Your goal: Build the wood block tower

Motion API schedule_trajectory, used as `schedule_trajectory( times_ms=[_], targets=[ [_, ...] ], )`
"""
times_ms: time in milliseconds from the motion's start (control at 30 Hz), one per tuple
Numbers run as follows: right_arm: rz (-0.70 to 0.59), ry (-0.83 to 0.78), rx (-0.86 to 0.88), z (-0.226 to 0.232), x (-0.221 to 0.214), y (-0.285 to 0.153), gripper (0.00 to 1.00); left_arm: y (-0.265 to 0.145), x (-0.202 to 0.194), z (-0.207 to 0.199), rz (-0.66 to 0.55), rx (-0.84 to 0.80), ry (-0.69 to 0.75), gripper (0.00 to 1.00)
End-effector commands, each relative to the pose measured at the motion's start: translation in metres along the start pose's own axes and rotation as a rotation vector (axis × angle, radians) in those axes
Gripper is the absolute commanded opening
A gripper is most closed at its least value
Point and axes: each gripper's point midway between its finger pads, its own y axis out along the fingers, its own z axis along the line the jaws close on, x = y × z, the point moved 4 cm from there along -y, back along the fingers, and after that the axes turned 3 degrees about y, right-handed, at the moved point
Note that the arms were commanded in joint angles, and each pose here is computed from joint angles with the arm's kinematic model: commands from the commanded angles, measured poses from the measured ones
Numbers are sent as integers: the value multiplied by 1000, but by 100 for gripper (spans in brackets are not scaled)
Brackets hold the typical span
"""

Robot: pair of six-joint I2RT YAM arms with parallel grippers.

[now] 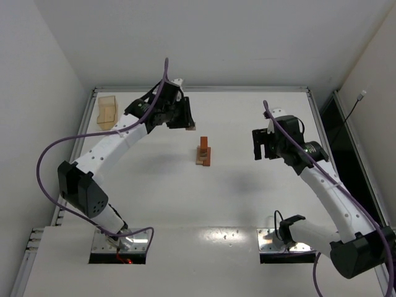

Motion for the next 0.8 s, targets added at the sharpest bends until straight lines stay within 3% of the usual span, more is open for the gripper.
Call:
schedule_trajectory(
  times_ms=[0, 767],
  targets=[
    [-53, 74, 44, 7, 22, 1, 76, 8, 5, -12, 31, -46, 44, 0],
    [14, 184, 146, 10, 25, 12, 73, 72, -16, -11, 178, -26, 9, 0]
  ],
)
